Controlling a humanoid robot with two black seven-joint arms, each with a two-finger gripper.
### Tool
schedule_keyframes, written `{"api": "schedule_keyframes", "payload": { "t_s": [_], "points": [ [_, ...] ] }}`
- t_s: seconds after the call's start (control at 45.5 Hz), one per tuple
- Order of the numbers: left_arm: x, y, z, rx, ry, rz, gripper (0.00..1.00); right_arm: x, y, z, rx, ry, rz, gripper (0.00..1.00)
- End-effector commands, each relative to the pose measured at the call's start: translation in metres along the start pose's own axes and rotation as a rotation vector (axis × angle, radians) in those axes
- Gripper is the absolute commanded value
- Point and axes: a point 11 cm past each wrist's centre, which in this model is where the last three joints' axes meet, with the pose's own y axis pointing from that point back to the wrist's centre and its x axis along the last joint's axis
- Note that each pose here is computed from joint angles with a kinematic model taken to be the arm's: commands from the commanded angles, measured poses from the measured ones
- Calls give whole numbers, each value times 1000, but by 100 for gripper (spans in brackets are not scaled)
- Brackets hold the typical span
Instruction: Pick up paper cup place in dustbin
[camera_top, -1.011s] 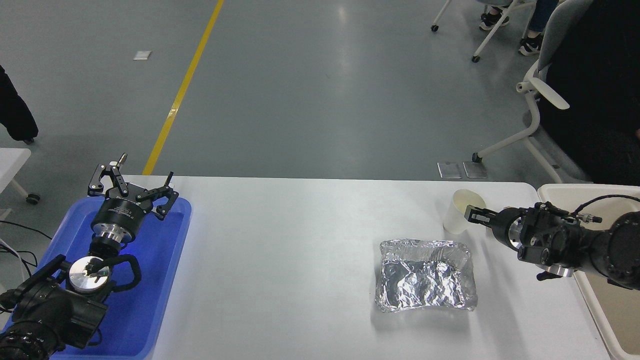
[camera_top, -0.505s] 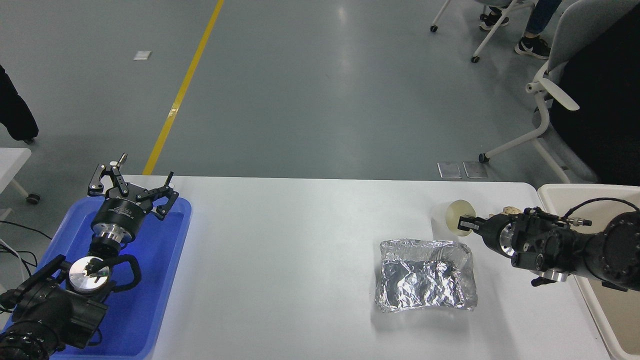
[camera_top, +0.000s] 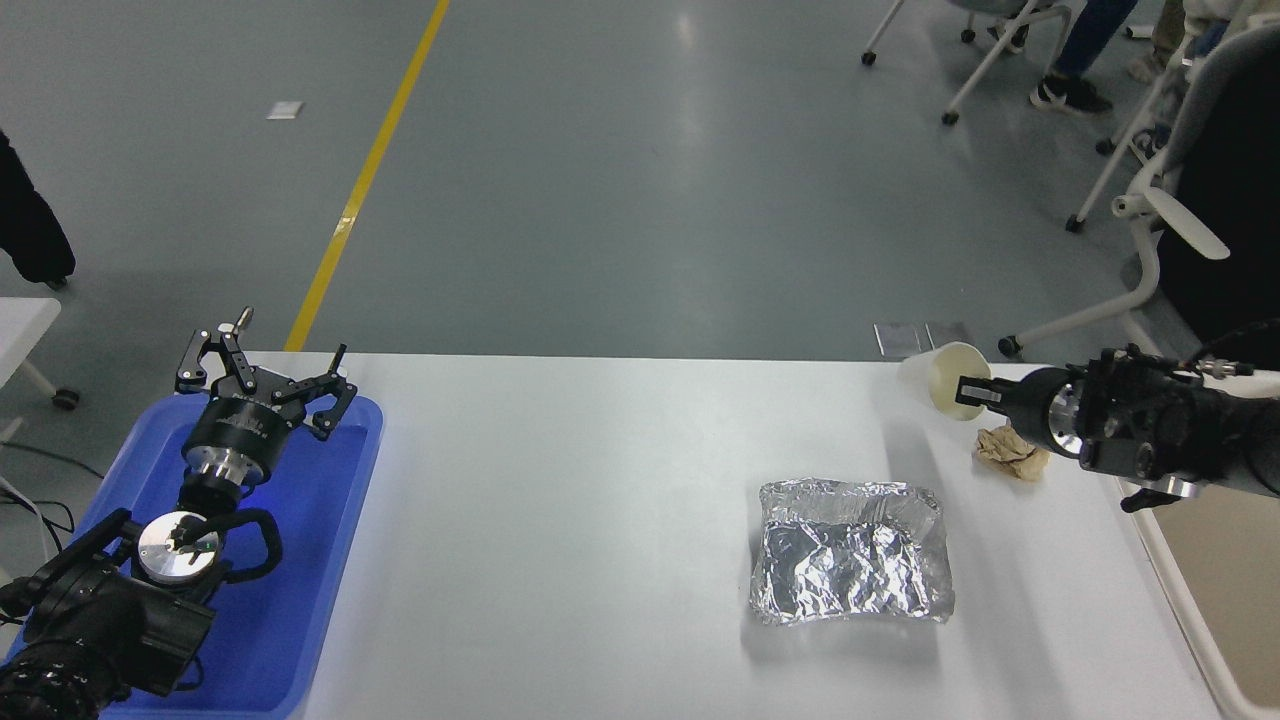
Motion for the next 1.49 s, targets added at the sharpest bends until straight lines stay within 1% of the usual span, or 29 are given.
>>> {"api": "schedule_keyframes", "payload": {
  "t_s": [0.0,0.088,0.11,0.374,0.462,0.593,0.813,0.967,1.099,1.363,1.473],
  "points": [
    [0,0,0,0,0,0,100,56,54,4,11,-41,-22,0],
    [0,0,0,0,0,0,100,77,72,2,12,-44,-22,0],
    [0,0,0,0,0,0,100,89,83,2,13,-55,-19,0],
    [0,0,0,0,0,0,100,135,129,-1,36,-64,3,0],
    [0,0,0,0,0,-1,100,144,140,-2,42,-63,7,0],
    [0,0,0,0,0,0,100,151,146,-5,47,-54,17,0],
    [0,0,0,0,0,0,100,150,145,-4,45,-53,12,0],
    [0,0,0,0,0,0,100,147,141,5,19,-53,18,0],
    [0,0,0,0,0,0,100,136,125,40,-70,-59,24,0],
    [0,0,0,0,0,0,100,109,100,143,-352,-58,80,0],
    [0,0,0,0,0,0,100,91,96,176,-443,-62,103,0]
  ]
}}
